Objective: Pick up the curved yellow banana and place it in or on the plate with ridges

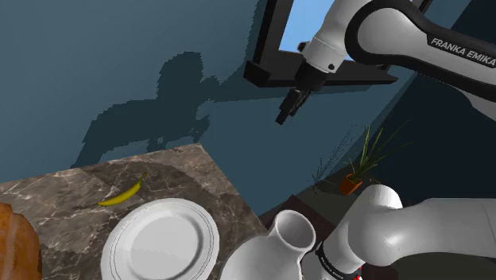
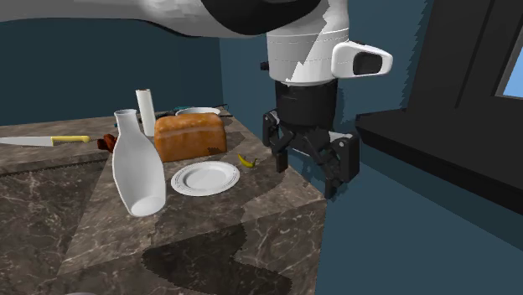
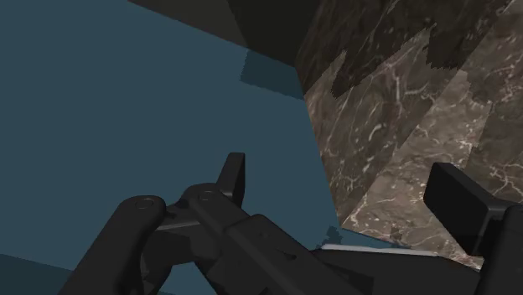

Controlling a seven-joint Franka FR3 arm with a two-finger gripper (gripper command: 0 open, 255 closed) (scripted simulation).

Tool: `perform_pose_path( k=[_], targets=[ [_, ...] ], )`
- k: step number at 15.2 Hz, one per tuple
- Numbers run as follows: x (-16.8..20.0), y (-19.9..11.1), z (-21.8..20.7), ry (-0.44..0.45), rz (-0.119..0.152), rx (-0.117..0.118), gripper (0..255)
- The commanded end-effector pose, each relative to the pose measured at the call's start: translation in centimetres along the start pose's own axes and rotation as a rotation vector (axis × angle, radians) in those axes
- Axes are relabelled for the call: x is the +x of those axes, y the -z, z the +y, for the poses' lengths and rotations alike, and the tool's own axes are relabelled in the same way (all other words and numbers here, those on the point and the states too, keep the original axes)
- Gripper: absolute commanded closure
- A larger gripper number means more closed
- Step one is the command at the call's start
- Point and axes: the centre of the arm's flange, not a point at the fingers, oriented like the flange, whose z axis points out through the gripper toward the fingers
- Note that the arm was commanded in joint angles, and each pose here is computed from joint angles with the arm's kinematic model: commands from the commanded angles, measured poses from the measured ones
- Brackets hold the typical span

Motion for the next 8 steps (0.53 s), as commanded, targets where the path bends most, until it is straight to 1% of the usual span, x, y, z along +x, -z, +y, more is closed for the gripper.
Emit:
perform_pose_path(
  k=[1,8],
  targets=[
    [0.0,0.0,0.0,0.0,0.0,0.0,0],
    [7.5,-3.5,-4.1,0.295,-0.011,0.016,0]
  ],
)
